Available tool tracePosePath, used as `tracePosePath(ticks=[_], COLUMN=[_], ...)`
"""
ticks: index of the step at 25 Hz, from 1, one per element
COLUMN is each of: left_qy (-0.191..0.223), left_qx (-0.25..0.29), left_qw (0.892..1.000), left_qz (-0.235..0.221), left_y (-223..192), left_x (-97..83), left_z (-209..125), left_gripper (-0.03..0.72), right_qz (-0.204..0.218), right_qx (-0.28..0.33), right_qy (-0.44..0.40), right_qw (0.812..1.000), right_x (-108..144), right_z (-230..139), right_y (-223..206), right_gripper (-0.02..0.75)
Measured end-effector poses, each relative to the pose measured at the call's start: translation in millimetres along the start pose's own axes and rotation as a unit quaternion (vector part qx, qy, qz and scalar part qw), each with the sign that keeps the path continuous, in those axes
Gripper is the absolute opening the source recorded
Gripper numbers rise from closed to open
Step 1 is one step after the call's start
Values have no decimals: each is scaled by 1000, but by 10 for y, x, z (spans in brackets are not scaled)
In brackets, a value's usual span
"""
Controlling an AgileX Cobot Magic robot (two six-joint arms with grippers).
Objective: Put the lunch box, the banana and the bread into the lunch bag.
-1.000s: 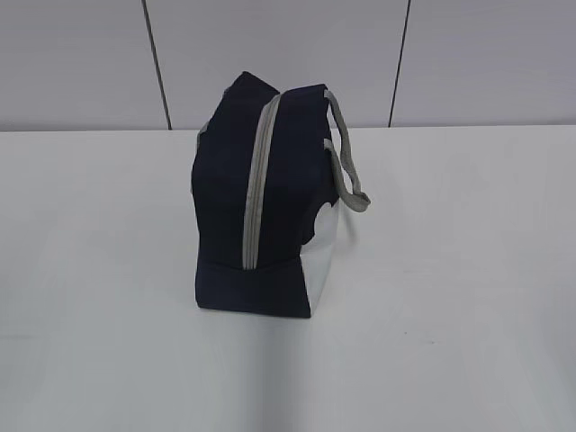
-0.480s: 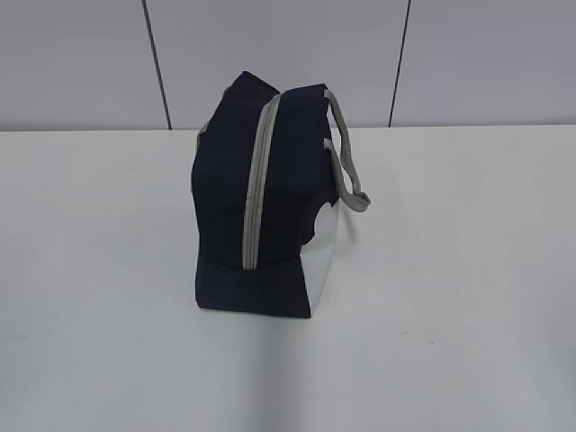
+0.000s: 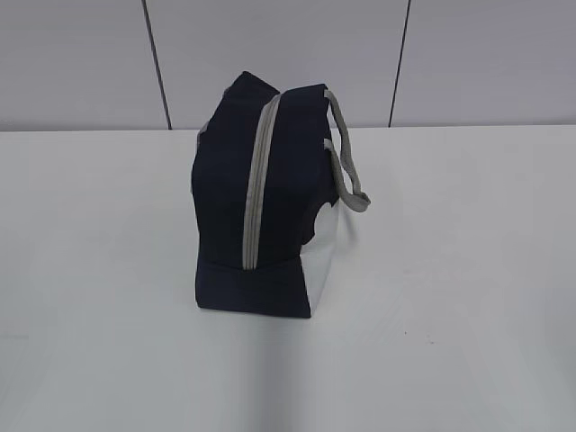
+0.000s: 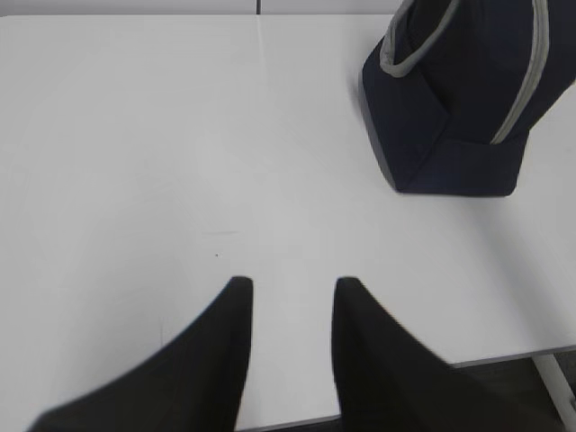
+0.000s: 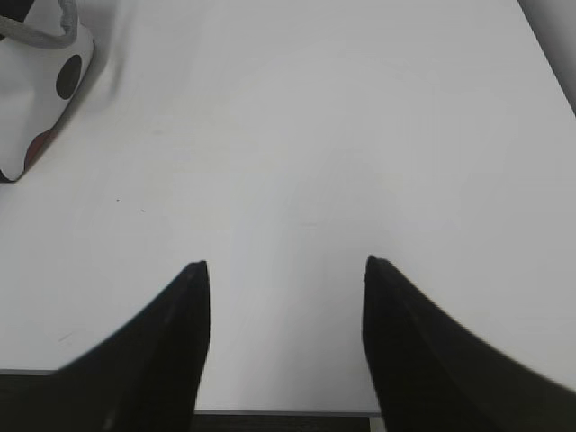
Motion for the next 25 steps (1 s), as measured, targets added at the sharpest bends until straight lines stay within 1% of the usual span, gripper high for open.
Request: tracePosePath(ticks=[5, 11, 25], left_qy=[0, 3, 6], left_qx=[-16, 10, 3], left_qw=[1000, 1000, 1000], left_qz=[2, 3, 2], left_y=[-29, -285, -302], left_x=[9, 28, 28], left_z=[49, -130, -110], left_gripper=[235, 235, 235], right_qz=[0, 0, 0], right_qx=[0, 0, 0], right_qy=[0, 0, -2], right_qw=[1000, 1000, 1000], right_x=[0, 0, 0], right_z=[0, 0, 0], right_y=[0, 0, 0], right_gripper=[405, 405, 405])
Point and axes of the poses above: a point on each arm's last joint axis where the gripper is mounted, y pointing back along that axis away from the gripper, x along the wrist's bending axis when the last joint is at zero, z = x × y, the point moved 9 cm from there along -y, pointing out along that axis toward the gripper, and after that the axes turned 1 degree about -y, right-handed, at the moved point
